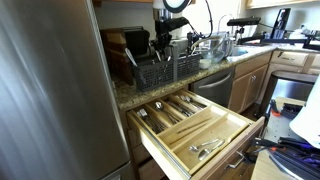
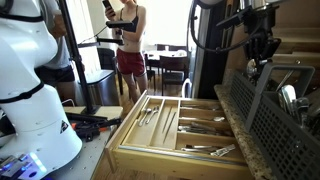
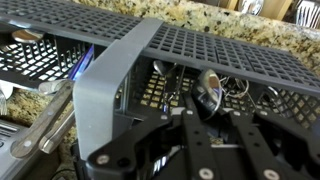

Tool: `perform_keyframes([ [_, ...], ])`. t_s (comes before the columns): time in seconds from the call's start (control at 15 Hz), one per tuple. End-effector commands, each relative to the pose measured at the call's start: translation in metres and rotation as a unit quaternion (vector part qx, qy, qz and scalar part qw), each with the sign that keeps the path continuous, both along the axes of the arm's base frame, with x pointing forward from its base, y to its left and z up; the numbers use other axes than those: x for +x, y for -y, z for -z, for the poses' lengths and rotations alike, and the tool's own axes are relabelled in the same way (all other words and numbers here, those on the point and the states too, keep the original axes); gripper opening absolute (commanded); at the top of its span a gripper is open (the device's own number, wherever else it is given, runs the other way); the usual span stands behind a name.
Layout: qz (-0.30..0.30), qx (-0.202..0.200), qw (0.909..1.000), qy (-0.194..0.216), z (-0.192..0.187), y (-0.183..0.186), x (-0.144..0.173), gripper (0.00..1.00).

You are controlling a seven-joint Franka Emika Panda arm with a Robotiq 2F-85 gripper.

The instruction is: Take the spoon from the utensil holder and put it in the drawer with the other spoons

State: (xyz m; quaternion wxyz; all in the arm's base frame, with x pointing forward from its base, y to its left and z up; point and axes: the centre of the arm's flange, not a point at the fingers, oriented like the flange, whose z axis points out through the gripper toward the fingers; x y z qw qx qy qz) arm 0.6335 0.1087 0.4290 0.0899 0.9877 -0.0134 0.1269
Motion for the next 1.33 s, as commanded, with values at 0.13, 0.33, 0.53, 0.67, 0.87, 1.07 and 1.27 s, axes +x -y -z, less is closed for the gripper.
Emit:
perform_keyframes([
  [0.13, 0.007, -0.008, 0.9997, 0.022, -0.029, -0.007, -0.015, 0.05],
  [0.33, 0.006, -0.009, 0.9997, 0.024, -0.035, -0.009, -0.018, 0.05],
  [0.53, 0.006, -0.011, 0.9997, 0.023, -0.04, -0.009, -0.023, 0.05],
  [0.67, 0.008, -0.011, 0.9996, 0.023, -0.045, -0.008, -0.027, 0.05],
  [0.87, 0.008, -0.015, 0.9997, 0.019, -0.055, -0.008, -0.033, 0.05],
  [1.07, 0.009, -0.018, 0.9998, 0.009, -0.066, -0.008, -0.042, 0.05],
  [1.27, 0.01, -0.023, 0.9997, -0.001, -0.073, -0.01, -0.05, 0.06],
])
